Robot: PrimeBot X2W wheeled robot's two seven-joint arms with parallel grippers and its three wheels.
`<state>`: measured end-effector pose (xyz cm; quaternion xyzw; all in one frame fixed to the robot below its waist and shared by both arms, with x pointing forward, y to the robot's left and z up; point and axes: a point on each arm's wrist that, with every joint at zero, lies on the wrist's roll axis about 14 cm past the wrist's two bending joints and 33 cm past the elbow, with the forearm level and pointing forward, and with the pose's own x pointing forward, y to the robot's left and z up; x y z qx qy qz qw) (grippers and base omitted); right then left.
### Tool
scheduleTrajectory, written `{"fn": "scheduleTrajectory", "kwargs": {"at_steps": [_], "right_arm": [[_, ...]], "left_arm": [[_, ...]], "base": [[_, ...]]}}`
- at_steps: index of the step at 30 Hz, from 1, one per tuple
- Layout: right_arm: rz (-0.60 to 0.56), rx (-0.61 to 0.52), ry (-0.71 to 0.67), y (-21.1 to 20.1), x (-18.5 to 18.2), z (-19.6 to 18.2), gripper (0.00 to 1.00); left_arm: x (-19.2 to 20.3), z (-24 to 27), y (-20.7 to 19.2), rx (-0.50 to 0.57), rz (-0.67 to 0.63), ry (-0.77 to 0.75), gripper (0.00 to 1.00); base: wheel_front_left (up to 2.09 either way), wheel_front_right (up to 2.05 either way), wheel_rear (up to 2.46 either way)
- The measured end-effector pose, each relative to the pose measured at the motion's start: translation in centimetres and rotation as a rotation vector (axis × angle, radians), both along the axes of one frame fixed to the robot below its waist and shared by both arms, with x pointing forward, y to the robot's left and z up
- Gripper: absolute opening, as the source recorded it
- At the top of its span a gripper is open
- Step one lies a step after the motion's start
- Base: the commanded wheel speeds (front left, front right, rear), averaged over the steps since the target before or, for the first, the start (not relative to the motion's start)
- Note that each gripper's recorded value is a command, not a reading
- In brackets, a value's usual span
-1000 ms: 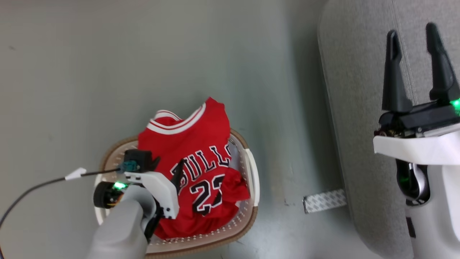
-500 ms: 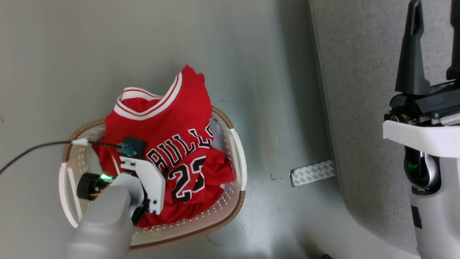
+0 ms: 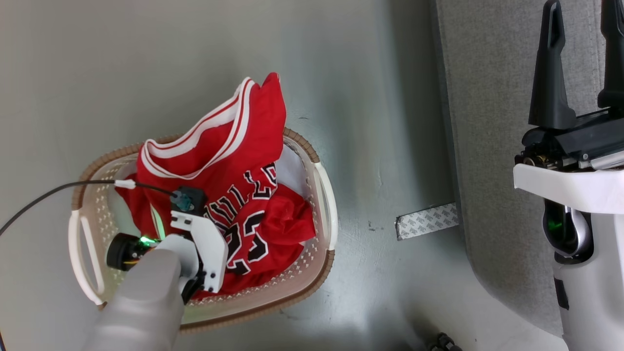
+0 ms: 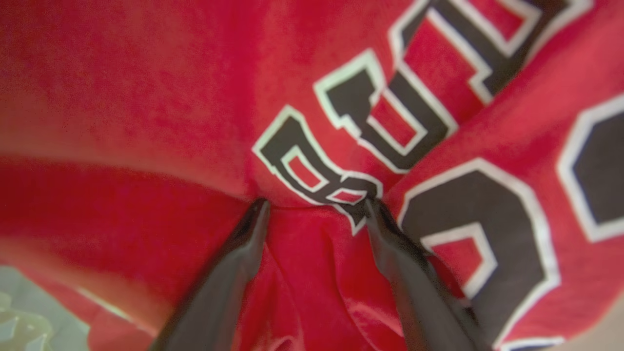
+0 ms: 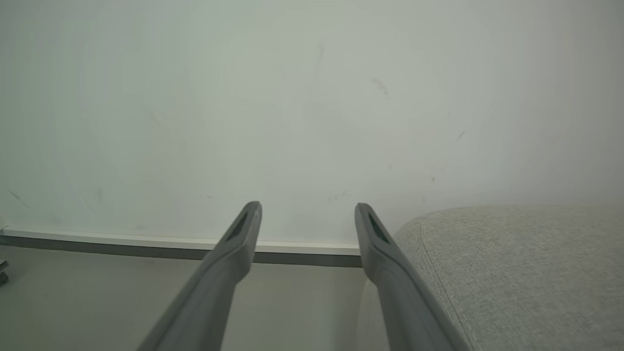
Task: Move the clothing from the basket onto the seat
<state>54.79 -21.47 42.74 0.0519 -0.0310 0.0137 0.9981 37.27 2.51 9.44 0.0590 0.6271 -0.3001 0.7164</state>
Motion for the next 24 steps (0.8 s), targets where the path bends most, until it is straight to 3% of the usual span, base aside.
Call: {"fn": "scheduleTrajectory", "kwargs": {"at_steps": [1,2,3,4,17,24], "right_arm": [[0.0,0.0,0.002,0.0,0.0,-0.1,1.0],[0.0,0.0,0.004,0.0,0.0,-0.2,1.0],[0.0,0.001,0.004,0.0,0.1,-0.2,1.0],[0.0,0.002,0.004,0.0,0.1,-0.2,1.0],[0.017,0.002,-0.098,0.9,-0.8,5.7,1.0],[0.008,0.007,-0.152,1.0,-4.0,10.0,1.0]], "left_arm": [[0.3,0.0,-0.1,-0.008,0.01,-0.012,1.0],[0.5,0.0,-0.1,-0.012,0.013,-0.019,0.5],[0.5,0.1,-0.1,-0.012,0.011,-0.023,0.15],[0.7,0.2,-0.1,-0.017,0.013,-0.036,0.0],[1.8,6.0,-0.3,-0.085,0.113,-0.184,0.0],[2.0,11.7,-0.9,-0.163,0.184,-0.32,0.0]], "base": [[0.0,0.0,0.0],[0.0,0.0,0.0],[0.0,0.0,0.0],[0.0,0.0,0.0],[0.0,0.0,0.0],[0.0,0.0,0.0]]}}
